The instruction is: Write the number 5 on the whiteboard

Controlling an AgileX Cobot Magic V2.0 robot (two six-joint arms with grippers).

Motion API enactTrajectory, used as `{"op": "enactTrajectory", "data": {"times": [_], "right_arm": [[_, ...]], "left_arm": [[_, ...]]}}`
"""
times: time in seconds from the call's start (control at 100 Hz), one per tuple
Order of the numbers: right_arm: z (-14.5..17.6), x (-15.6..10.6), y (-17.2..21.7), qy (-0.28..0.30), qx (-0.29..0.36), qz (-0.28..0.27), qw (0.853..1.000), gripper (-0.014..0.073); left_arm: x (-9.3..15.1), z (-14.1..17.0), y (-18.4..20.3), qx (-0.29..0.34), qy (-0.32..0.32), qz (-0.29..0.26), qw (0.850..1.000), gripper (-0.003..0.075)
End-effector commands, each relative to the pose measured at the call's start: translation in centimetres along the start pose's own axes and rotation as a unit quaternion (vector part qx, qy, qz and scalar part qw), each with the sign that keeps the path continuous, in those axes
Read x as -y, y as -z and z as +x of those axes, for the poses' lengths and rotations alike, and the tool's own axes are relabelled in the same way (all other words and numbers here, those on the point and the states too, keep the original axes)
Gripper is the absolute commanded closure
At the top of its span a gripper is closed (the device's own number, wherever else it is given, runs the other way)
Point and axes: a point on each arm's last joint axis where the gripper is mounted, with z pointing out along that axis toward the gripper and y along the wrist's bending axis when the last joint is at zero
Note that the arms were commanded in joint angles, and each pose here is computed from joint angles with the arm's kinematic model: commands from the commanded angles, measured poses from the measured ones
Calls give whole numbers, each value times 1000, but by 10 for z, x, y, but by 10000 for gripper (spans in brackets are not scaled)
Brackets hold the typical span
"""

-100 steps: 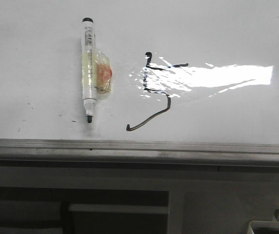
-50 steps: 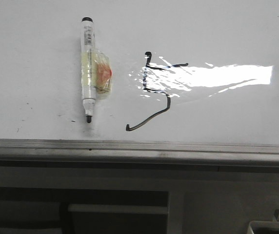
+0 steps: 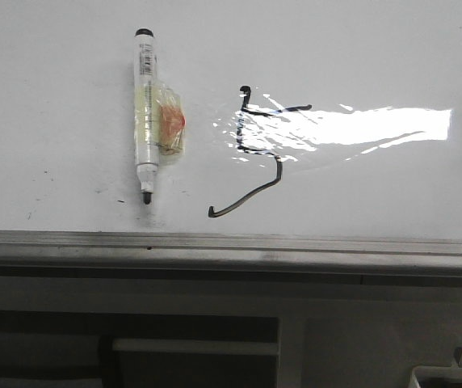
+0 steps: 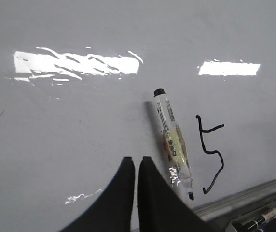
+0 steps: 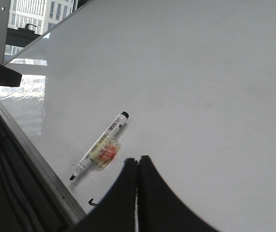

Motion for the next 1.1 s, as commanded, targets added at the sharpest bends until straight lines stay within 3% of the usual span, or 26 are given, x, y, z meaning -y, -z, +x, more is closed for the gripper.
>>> {"op": "enactTrajectory", "data": {"times": [0.0, 0.09, 0.22, 0.48, 0.72, 0.95, 1.09], "right_arm": [[-10, 6, -1, 8, 16, 21, 1000, 658], [-10, 6, -1, 8, 16, 21, 1000, 658], [-10, 6, -1, 8, 16, 21, 1000, 658], [-10, 6, -1, 8, 16, 21, 1000, 658], [-10, 6, -1, 8, 16, 21, 1000, 658], [-10, 6, -1, 8, 17, 25, 1000, 658], [-10, 6, -1, 8, 17, 25, 1000, 658]], "left_arm": [[-1, 0, 0, 2, -11, -3, 1000, 741], [-5, 12, 0, -7, -39, -17, 999, 741], [-14, 20, 6, 27, -168, -46, 984, 741], [-30, 34, 24, 98, -184, -134, 969, 741], [-31, 49, 38, 73, -131, -168, 974, 741], [-38, 76, 42, -47, -34, -220, 974, 741], [-38, 77, 42, -47, -12, -224, 973, 741]]}}
